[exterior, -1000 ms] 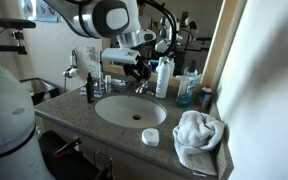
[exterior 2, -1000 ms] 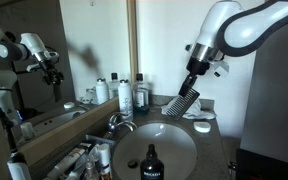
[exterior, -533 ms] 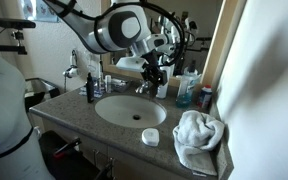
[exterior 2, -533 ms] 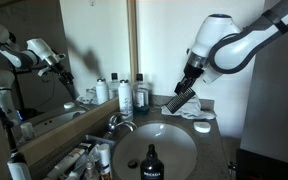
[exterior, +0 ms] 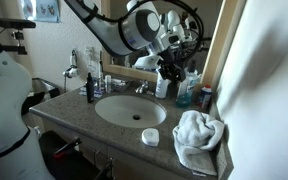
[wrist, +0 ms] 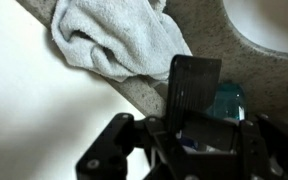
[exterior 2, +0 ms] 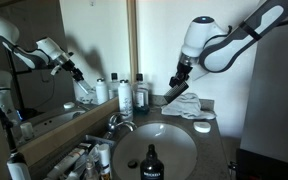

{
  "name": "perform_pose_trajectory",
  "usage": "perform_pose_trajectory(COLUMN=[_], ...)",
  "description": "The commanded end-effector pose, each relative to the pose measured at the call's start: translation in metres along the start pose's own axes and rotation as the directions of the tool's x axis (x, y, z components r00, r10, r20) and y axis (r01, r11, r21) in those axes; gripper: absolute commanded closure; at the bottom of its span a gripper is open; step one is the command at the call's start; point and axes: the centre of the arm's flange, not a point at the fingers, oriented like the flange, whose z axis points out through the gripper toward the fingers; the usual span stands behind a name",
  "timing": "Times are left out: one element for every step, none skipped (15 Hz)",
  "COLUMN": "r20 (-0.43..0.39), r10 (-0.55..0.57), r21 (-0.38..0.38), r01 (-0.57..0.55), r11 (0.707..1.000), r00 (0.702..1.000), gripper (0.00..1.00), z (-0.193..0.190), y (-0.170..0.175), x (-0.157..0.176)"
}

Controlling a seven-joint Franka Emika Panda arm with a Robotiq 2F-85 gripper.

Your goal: Move the comb to the right side of the sink

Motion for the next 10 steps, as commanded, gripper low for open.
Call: perform_pose_trajectory(r20=[-0.002, 0.002, 0.004, 0.005, 0.004, 0.004, 0.009, 0.008, 0.003, 0.001], r10=[0.005, 0.006, 0.007, 0.007, 0.006, 0.005, 0.007, 0.013, 0.016, 0.014], r21=[0.001, 0.005, 0.007, 0.008, 0.009, 0.010, 0.009, 0.000, -0.010, -0.017], r01=[-0.005, -0.006, -0.007, -0.007, -0.006, -0.005, -0.007, -0.013, -0.016, -0.014], r11=[1.000, 1.000, 1.000, 1.000, 1.000, 1.000, 1.000, 1.000, 1.000, 1.000], r00=[1.000, 1.000, 1.000, 1.000, 1.000, 1.000, 1.000, 1.000, 1.000, 1.000], gripper=[1.00, 1.00, 1.00, 1.00, 1.00, 1.00, 1.00, 1.00, 1.00, 1.00], z=[0.001, 0.003, 0.004, 0.004, 0.004, 0.004, 0.007, 0.009, 0.011, 0.013], y=[0.000, 0.000, 0.000, 0.000, 0.000, -0.001, -0.002, -0.002, -0.001, 0.000], x=[0.004, 0.003, 0.002, 0.002, 0.002, 0.002, 0.002, 0.004, 0.005, 0.007])
